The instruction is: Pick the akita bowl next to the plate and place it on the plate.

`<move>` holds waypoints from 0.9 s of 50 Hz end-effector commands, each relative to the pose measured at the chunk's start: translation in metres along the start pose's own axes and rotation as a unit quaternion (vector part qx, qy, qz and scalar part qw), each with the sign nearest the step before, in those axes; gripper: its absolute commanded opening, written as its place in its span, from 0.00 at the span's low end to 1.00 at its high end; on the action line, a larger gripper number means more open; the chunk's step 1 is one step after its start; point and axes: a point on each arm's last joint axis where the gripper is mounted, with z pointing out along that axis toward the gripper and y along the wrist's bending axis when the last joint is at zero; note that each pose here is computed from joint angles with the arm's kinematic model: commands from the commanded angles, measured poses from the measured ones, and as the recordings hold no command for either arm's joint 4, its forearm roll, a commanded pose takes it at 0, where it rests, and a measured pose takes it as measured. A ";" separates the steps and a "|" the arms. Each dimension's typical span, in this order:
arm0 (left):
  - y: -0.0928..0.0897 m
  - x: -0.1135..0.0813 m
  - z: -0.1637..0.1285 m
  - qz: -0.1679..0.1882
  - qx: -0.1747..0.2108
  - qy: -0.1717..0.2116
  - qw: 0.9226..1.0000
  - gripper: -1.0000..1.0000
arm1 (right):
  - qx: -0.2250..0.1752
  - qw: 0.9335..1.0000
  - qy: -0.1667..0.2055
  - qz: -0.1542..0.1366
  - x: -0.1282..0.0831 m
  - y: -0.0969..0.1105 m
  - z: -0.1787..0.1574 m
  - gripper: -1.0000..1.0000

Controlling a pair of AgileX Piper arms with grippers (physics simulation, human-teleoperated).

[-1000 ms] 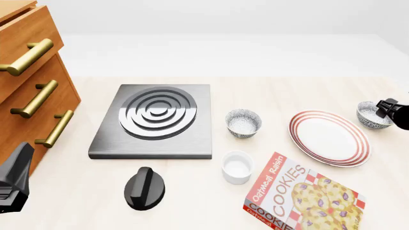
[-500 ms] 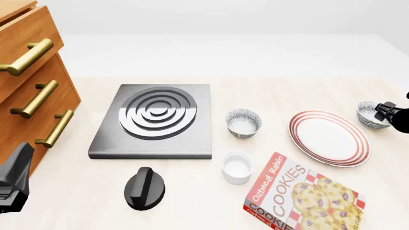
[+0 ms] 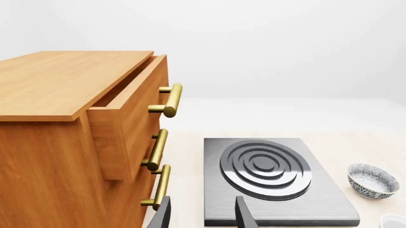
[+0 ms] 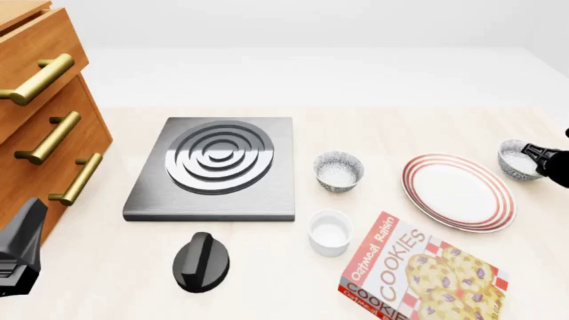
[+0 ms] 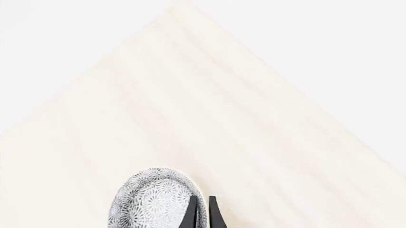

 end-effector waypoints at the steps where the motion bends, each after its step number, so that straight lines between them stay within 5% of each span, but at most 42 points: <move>1: 0.000 0.000 0.000 0.000 0.000 0.000 1.000 1.00 | 0.000 1.000 0.003 0.000 0.001 0.000 0.001 0.00; 45: 0.000 0.000 0.000 0.000 0.000 0.000 1.000 1.00 | -0.013 1.000 -0.012 0.010 -0.018 0.015 -0.030 0.00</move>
